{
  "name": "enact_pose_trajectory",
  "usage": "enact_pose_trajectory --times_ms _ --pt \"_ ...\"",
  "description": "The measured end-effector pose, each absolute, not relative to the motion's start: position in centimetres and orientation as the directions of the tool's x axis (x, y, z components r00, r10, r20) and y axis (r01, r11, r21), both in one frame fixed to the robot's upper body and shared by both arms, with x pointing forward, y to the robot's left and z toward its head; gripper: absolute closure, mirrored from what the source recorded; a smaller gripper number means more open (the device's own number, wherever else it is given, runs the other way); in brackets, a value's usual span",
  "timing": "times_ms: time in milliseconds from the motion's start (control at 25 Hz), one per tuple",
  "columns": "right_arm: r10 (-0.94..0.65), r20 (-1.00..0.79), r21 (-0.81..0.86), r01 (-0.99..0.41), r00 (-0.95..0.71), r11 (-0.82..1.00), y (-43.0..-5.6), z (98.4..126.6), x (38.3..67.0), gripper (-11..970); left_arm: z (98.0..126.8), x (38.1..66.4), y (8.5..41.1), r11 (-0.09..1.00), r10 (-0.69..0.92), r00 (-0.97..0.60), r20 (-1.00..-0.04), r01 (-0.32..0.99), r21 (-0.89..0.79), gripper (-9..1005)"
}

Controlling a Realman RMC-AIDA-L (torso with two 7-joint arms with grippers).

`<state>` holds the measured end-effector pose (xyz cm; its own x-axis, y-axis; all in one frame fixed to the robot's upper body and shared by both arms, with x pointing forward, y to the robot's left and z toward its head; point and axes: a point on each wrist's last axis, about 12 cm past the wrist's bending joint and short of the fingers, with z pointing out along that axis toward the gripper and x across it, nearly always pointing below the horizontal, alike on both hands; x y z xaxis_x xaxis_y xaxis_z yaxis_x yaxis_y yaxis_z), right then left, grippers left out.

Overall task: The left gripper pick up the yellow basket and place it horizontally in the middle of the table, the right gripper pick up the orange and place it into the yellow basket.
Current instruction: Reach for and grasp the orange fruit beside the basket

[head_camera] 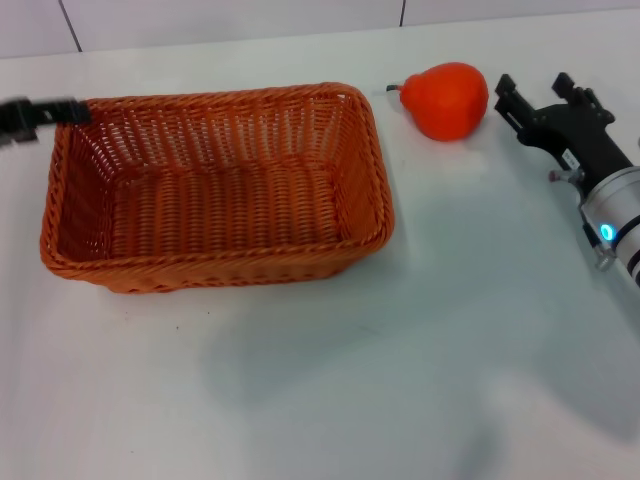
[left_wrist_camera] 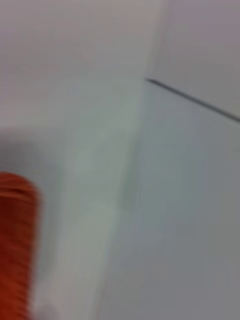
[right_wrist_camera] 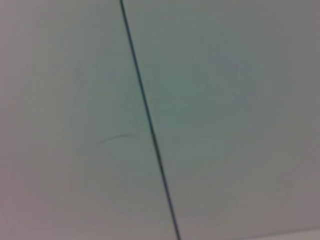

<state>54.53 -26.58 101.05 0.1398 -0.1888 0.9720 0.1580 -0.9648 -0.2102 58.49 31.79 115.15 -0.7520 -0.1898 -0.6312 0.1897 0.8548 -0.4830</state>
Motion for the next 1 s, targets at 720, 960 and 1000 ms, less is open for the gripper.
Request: enact_pose_trajectory --times_ms 720,960,1000 --pt "-0.118 0.943 -0.200 0.248 0.310 -0.948 -24.3 100.6 56.7 114 116.7 59.9 32.1 0.886 -0.239 -0.546 -0.803 0.216 -0.411 103" --pt "-0.094 0.932 -0.186 0.239 0.349 -0.953 -24.1 100.6 57.6 116 116.2 60.3 31.3 0.897 -0.217 -0.539 -0.814 0.219 -0.385 103" --pt "-0.091 0.932 -0.183 0.238 0.352 -0.954 -24.0 100.7 57.8 116 116.1 60.4 31.2 0.897 -0.217 -0.539 -0.814 0.219 -0.384 103"
